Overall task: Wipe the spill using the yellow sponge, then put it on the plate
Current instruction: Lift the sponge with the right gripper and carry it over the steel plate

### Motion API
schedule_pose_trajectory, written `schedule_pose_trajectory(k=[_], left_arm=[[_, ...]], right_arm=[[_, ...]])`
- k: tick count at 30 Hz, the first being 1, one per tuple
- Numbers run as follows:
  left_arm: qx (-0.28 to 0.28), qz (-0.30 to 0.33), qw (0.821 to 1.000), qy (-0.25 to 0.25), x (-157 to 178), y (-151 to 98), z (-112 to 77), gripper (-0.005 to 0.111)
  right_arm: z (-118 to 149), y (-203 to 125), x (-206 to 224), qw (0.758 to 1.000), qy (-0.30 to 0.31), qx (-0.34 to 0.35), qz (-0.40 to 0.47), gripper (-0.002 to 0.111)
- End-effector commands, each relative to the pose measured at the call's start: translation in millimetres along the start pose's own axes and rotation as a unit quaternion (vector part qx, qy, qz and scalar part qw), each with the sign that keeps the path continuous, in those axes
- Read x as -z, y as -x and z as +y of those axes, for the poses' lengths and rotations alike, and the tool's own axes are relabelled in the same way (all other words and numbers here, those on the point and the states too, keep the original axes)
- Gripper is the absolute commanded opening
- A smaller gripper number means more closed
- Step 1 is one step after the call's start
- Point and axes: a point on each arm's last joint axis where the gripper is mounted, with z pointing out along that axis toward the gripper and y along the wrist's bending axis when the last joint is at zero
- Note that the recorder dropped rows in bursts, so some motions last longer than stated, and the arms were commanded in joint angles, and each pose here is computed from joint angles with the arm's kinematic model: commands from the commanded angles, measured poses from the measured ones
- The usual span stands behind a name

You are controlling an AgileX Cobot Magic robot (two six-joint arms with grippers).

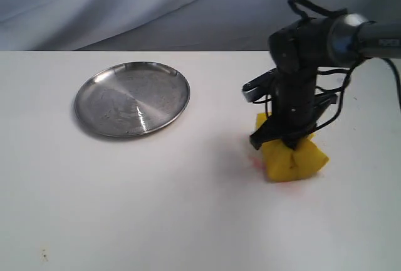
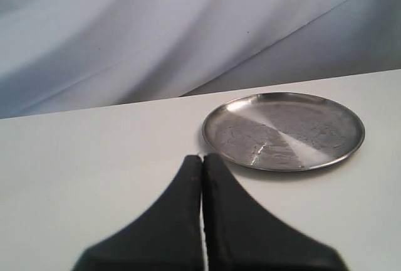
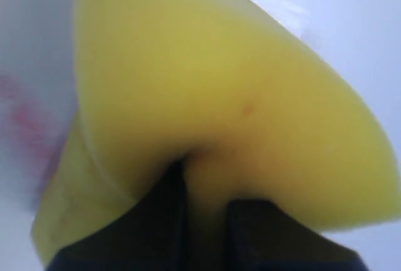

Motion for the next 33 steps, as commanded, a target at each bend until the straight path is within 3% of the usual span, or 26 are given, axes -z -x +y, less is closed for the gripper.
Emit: schedule_pose_trajectory(k=[1, 4, 6, 13, 21, 33], left_arm=[[-0.001, -0.005, 1.000, 0.001, 0, 1, 0.1, 0.000], [-0.001, -0.005, 1.000, 0.001, 0, 1, 0.1, 0.000], [-0.001, -0.005, 1.000, 0.001, 0, 1, 0.1, 0.000], [-0.001, -0.005, 1.000, 0.001, 0, 1, 0.1, 0.000], [-0.001, -0.005, 1.000, 0.001, 0, 1, 0.1, 0.000], [-0.001, -0.005, 1.000, 0.001, 0, 1, 0.1, 0.000]], right_arm=[[83, 1, 5, 0.995, 0.062, 0.076, -0.010, 0.000], [115, -4, 19, 0.990, 0.056, 0.126, -0.028, 0.000], [122, -7, 33, 0.988, 0.057, 0.136, -0.045, 0.000], [119, -2, 111, 0.960, 0.098, 0.106, -0.240, 0.000], [122, 48, 156, 0.934, 0.111, 0.070, -0.333, 0.000], [145, 136, 129, 0.888, 0.163, -0.034, -0.428, 0.000]])
